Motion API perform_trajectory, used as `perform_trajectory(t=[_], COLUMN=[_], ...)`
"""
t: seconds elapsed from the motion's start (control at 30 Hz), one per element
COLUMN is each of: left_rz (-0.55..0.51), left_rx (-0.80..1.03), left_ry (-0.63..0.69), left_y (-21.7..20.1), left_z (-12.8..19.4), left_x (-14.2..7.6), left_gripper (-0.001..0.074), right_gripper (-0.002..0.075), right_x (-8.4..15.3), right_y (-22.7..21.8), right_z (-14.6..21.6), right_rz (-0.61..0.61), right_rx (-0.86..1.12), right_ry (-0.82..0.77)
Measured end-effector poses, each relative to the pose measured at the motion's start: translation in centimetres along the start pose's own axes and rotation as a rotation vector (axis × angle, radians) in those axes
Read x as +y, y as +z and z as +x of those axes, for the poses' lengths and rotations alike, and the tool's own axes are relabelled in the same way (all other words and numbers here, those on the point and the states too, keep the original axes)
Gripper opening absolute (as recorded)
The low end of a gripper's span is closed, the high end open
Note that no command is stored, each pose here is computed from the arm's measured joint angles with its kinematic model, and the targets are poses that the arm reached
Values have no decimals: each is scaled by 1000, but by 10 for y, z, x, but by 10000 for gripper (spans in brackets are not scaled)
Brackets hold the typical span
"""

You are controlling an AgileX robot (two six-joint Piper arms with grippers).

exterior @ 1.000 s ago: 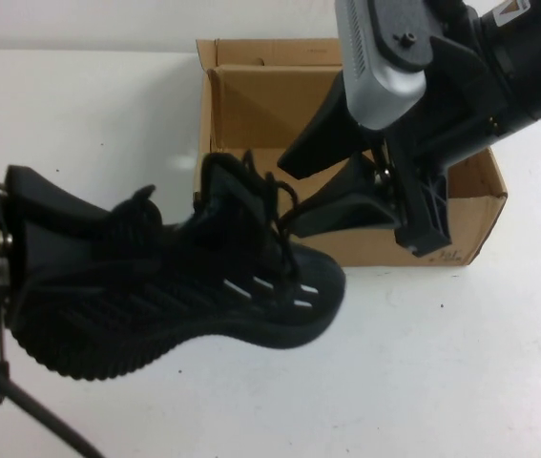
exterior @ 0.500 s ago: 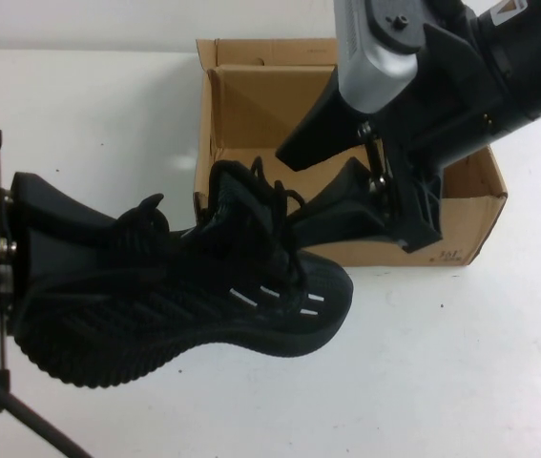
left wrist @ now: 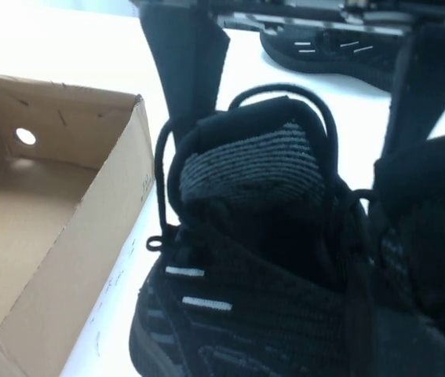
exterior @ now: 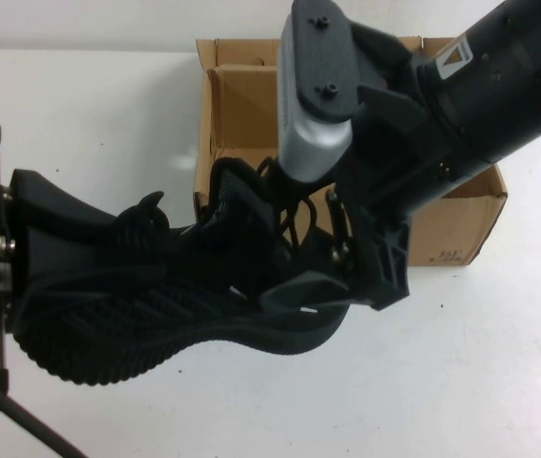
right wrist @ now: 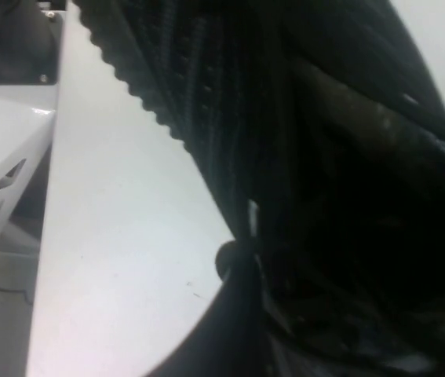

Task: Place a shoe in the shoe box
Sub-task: Hand over the shoe, then place the shoe in the shoe box

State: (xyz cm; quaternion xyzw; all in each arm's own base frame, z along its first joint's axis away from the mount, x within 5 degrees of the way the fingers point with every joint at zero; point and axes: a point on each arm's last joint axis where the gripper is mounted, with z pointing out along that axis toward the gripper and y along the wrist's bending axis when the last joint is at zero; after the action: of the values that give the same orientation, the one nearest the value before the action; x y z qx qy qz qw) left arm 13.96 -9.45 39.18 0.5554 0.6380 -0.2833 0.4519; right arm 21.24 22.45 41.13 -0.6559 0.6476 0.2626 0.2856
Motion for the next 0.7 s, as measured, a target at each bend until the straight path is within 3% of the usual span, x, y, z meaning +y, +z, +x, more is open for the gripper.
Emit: perform_trajectory(t=[0.1, 0.17, 0.27, 0.33, 0.43, 0.57, 0.7], left_rz=[0, 0, 2, 2, -3, -3, -24], left_rx=[0, 0, 2, 2, 0, 0, 1], left_ry=[0, 0, 2, 2, 4, -19, -193], left_y=[0, 0, 0, 0, 0, 0, -1], left_z=[0, 0, 0, 0, -1, -1, -1], left_x=[0, 0, 0, 0, 0, 0, 2], left_gripper=[63, 63, 63, 63, 61, 60, 117], right_gripper=[601, 504, 183, 79, 27, 15, 14], right_x=[-1, -2, -5, -6, -6, -6, -6], right_y=[4, 8, 12, 14, 14, 14, 14], right_z=[0, 1, 2, 2, 2, 2, 2], right_rz=[-10, -18, -20, -21, -25, -26, -28], right_rx=[6, 13, 18, 20, 15, 16, 17], right_ry=[12, 36, 44, 38, 35, 32, 50])
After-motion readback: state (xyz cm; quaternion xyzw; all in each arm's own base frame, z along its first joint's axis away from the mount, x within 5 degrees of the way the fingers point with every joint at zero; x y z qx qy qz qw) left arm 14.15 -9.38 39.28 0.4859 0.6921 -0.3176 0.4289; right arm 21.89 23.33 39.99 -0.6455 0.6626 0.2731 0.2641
